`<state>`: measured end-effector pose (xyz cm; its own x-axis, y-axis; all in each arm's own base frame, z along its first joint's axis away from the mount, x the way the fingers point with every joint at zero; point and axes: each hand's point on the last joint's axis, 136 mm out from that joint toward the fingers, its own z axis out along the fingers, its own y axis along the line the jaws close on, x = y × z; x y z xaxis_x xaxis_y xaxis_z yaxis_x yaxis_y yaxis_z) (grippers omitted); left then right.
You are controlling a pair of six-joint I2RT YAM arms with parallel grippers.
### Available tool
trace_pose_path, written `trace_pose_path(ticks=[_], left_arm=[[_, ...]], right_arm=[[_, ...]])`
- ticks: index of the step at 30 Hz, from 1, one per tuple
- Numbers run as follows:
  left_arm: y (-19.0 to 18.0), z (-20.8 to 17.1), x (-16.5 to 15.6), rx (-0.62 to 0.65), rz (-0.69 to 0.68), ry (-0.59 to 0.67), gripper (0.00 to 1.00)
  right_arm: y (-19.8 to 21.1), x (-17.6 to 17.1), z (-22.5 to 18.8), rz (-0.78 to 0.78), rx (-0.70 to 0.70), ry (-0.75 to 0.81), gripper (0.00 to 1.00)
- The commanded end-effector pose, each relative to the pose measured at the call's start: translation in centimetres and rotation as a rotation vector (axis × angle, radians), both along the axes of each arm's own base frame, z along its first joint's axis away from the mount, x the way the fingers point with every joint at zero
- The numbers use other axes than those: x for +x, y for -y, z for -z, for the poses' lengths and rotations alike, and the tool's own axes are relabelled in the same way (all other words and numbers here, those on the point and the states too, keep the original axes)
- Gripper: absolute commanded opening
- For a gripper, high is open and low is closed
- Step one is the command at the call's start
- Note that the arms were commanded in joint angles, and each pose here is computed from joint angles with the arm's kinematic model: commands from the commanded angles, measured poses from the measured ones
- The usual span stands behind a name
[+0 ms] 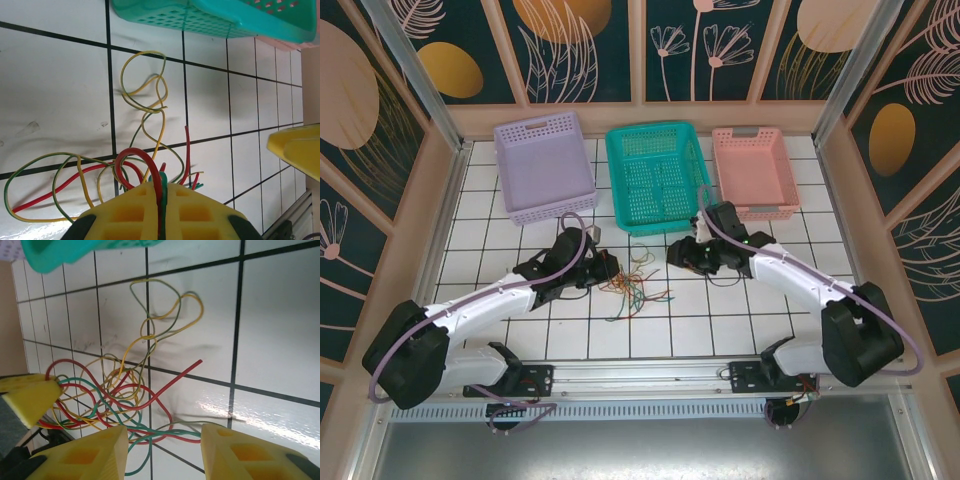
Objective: Untangle the cables
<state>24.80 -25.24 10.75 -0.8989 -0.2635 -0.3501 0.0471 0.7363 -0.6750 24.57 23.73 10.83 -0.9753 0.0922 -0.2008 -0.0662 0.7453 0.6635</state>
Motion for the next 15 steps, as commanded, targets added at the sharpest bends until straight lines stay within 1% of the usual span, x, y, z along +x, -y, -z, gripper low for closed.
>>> trace_pose_path(ticks=[1, 3, 6, 11, 15], left_arm=[[0.5, -1.3, 0.7, 0.000, 0.028, 0.041, 0.00], [1.0, -1.8, 0.8, -0.042, 0.021, 0.042, 0.00], [1.0, -1.8, 0.9, -0.069, 0.002, 0.044, 0.00], [1.3, -1.4, 0.6, -0.093, 0.014, 0.026, 0.00], [2.0, -1.3, 0.3, -0.151, 0.023, 0.005, 0.00]], right_arm=[[-0.9, -0.9, 1.3, -0.018, 0.009, -0.082, 0.43], [-2.2, -1.5, 1.2, -0.040, 0.025, -0.102, 0.43], [-3.0, -1.7, 1.7, -0.040, -0.005, -0.120, 0.44], [-4.5, -1.4, 2.8, 0.024, 0.076, -0.221, 0.46], [-5.0, -0.8, 3.6, 0.102, 0.126, -0.275, 0.47]])
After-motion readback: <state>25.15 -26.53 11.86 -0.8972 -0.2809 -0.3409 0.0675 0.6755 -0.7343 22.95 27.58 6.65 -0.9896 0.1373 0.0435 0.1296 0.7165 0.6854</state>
